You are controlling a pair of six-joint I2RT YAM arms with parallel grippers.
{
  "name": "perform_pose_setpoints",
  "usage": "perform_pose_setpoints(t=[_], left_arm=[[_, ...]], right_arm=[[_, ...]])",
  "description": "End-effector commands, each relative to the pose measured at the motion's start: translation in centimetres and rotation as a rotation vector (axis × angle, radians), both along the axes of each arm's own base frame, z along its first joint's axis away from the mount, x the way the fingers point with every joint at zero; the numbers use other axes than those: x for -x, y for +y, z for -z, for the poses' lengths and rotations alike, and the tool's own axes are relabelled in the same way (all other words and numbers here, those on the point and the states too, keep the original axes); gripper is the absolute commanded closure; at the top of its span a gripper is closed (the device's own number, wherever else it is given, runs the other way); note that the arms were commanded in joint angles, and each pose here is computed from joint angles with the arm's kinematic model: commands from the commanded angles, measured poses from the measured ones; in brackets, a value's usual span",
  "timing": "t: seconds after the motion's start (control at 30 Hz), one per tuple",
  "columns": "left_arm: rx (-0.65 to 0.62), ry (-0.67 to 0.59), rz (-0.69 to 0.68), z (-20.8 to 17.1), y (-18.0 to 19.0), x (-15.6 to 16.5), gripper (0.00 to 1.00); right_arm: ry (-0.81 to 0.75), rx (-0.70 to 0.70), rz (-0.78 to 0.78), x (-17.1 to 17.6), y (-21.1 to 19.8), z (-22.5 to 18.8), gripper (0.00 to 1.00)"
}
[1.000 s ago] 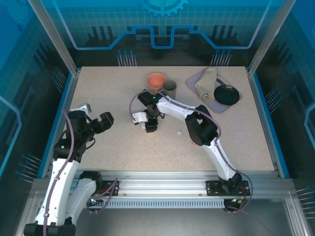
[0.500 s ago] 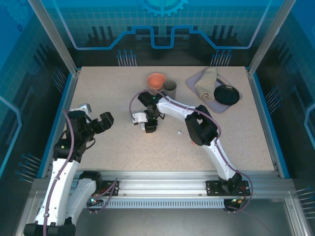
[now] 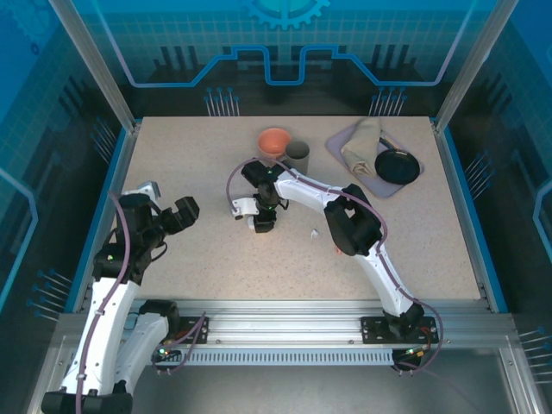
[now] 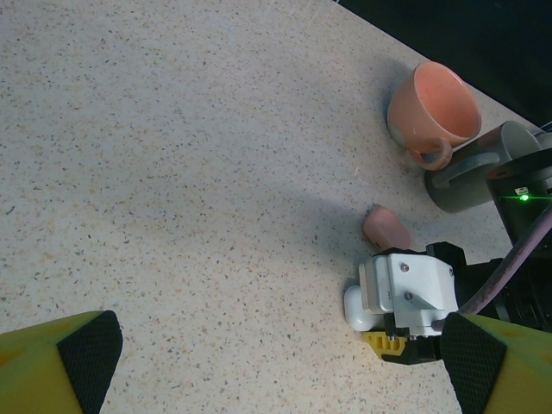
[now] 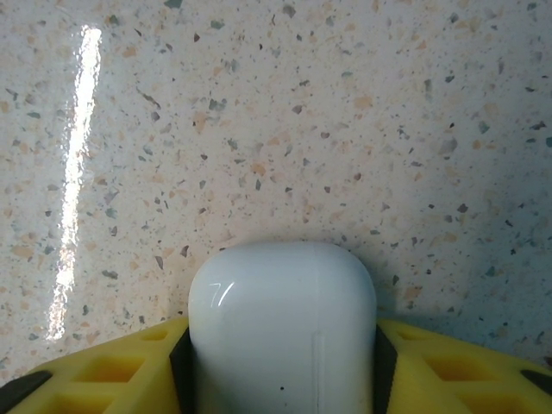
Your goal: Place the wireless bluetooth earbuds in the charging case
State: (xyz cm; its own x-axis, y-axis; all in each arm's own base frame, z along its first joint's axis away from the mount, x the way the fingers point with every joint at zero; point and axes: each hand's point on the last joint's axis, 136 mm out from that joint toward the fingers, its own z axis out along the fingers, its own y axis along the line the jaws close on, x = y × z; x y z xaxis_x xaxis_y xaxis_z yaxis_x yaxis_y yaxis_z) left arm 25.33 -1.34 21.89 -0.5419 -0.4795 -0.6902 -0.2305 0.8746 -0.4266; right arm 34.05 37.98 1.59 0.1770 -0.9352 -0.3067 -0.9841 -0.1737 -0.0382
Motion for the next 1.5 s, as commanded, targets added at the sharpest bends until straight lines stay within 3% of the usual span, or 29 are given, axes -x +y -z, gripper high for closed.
perform_pose_setpoints(t=[0.0,0.2,0.53,0.8,1.17,1.47], left_arm=[[-0.005,-0.034,0.0,-1.5,0.2,-0.2,0.01],[-0.007,-0.023,0.005,-1.2,0.1,-0.1,0.01],[0.042,-0.003,0.047,-0.2,-1.0,-0.2,0.01],[0.168,-0.009,0.212,0.9,-4.4,-1.0,0.01],[0.513,0.008,0.487,3.3,-10.8,-2.2,0.04],[0.561,0.047,0.658,3.6,-16.3,-2.8,0.08]], right_arm=[[0.002,0.081,0.016,0.4,-1.7,2.1,0.49],[-0.022,0.023,0.043,0.4,-1.3,1.6,0.54],[-0.059,-0.094,0.097,-0.3,-1.2,-2.5,0.55],[-0.057,-0.209,0.165,-0.3,-2.4,-5.6,0.55],[-0.053,-0.427,0.264,0.7,-4.5,-11.1,0.55],[-0.06,-0.529,0.229,2.5,-3.9,-14.5,0.55]])
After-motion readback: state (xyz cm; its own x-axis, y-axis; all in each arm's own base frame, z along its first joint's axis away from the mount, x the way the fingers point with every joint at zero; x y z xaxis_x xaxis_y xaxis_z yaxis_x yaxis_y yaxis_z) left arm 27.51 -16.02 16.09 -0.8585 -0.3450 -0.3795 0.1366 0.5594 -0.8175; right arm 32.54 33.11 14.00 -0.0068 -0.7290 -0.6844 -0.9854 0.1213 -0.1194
